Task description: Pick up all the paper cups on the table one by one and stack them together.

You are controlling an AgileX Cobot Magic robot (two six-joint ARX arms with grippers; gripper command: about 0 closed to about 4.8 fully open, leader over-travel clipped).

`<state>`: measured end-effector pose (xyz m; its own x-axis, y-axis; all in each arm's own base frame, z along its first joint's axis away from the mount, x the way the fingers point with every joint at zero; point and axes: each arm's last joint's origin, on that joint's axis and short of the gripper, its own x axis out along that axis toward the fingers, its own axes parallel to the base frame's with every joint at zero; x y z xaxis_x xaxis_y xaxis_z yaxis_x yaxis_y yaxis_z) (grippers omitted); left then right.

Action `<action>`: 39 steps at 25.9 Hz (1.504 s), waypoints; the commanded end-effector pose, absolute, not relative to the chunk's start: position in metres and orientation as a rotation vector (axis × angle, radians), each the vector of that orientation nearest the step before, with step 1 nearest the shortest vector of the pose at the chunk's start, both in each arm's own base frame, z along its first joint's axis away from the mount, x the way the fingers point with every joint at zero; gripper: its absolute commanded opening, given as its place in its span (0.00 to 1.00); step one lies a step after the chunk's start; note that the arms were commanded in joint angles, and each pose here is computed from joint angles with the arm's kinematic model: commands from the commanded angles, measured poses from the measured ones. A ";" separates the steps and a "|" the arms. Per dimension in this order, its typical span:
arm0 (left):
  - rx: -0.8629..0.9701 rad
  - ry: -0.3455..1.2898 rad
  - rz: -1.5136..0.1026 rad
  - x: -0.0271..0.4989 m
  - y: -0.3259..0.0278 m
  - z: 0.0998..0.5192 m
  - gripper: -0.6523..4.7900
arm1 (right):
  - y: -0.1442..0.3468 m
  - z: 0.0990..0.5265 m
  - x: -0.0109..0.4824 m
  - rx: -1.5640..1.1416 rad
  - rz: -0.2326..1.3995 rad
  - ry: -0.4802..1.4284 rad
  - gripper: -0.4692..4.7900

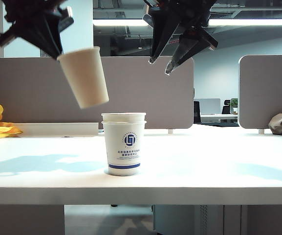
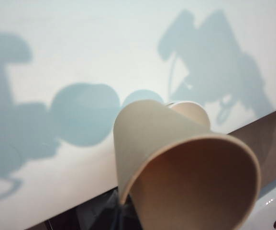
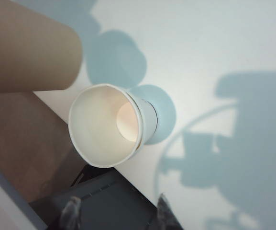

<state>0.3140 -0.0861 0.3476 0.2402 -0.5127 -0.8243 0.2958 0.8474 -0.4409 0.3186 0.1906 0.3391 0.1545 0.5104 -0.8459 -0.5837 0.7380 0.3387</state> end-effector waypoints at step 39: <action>-0.095 1.338 -0.590 0.320 -0.144 0.326 0.11 | 0.180 0.354 0.307 -0.097 0.746 1.176 0.48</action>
<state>0.3200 -0.1431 0.3261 0.1093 -0.4539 -0.8843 0.3418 0.8526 -0.3954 0.3095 0.1809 0.3491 0.1673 0.4679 -0.8678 -0.5663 0.7661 0.3039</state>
